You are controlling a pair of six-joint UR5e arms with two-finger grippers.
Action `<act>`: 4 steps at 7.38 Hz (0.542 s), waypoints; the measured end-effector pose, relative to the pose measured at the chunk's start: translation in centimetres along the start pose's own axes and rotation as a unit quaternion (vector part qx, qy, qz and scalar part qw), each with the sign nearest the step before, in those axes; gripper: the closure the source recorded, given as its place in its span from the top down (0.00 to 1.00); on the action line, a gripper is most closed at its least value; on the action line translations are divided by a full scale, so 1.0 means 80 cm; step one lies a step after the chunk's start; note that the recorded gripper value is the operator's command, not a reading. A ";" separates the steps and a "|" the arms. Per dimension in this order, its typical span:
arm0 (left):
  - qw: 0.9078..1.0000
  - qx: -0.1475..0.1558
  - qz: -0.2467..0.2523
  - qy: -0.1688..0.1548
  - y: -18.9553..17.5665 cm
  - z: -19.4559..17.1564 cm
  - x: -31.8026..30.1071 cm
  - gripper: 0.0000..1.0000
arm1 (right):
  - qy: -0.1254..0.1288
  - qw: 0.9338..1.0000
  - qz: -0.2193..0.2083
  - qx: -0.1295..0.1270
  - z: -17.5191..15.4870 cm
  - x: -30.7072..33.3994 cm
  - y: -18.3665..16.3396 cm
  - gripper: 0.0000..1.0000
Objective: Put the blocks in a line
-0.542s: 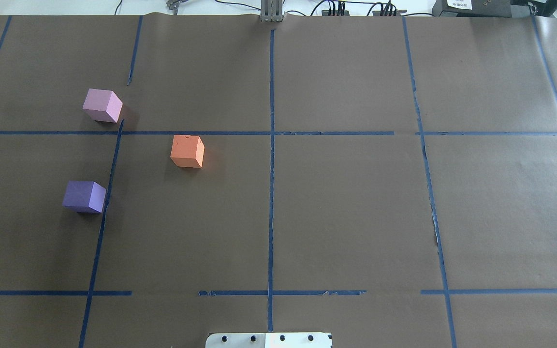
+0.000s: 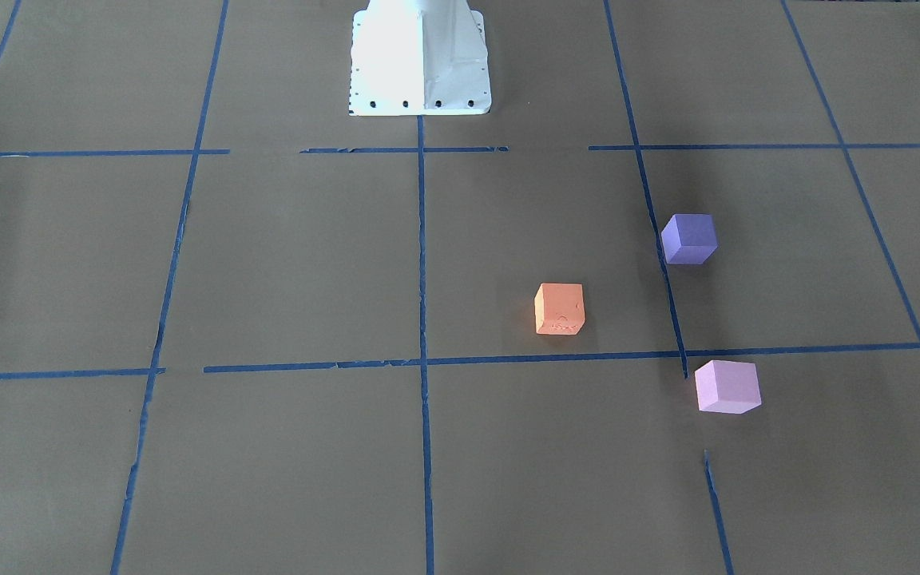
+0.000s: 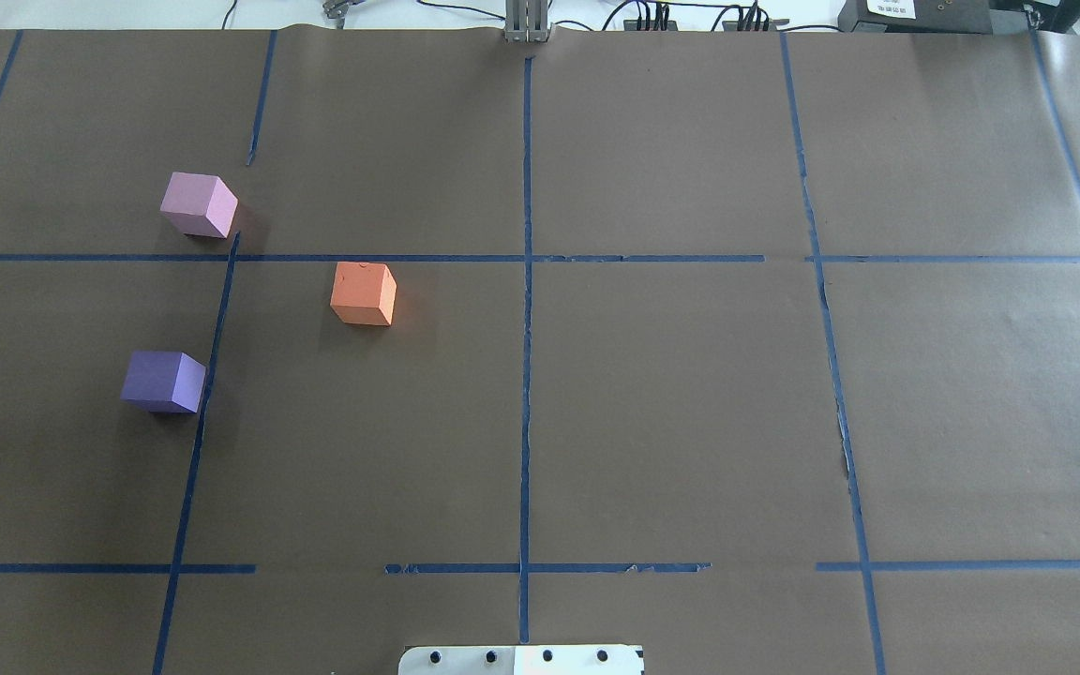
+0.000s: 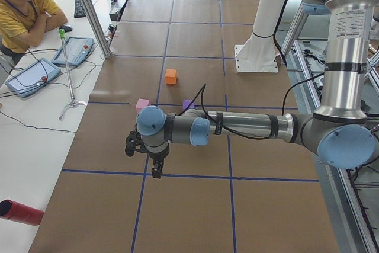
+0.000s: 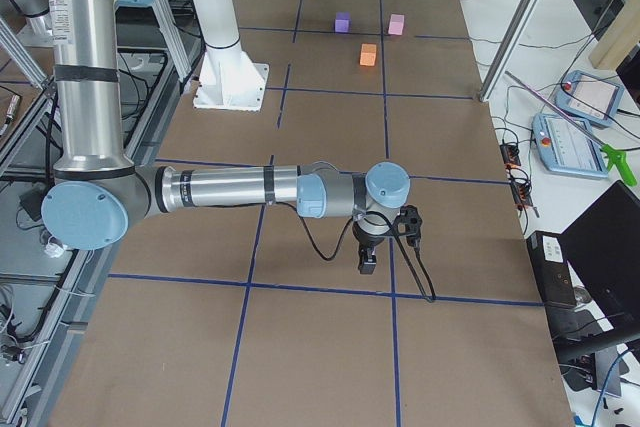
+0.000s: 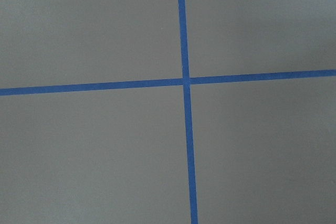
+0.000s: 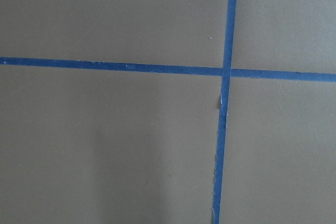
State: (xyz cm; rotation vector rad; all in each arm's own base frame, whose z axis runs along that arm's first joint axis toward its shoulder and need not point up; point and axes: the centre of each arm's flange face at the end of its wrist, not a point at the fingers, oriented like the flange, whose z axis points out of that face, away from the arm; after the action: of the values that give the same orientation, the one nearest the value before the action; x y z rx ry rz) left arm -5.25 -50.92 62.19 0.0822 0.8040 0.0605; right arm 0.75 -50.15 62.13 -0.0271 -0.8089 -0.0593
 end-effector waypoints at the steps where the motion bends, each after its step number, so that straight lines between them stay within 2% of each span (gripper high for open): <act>1: 1.000 0.012 0.014 0.001 -0.017 -0.014 0.018 1.00 | 0.000 1.000 0.000 0.000 0.000 0.000 0.000 1.00; 2: 0.999 0.020 0.026 0.004 -0.027 -0.024 0.036 1.00 | 0.000 1.000 0.000 0.000 0.000 0.000 0.000 1.00; 4: 0.998 0.018 0.056 0.010 -0.062 -0.018 0.106 1.00 | 0.000 1.000 0.000 0.000 0.000 0.000 0.000 1.00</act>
State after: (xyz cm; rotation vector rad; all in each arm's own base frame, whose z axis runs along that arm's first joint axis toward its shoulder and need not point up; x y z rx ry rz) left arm -0.29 -55.05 54.61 0.1608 0.8202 0.1522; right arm 0.75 -50.15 62.15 -0.0275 -0.8089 -0.0592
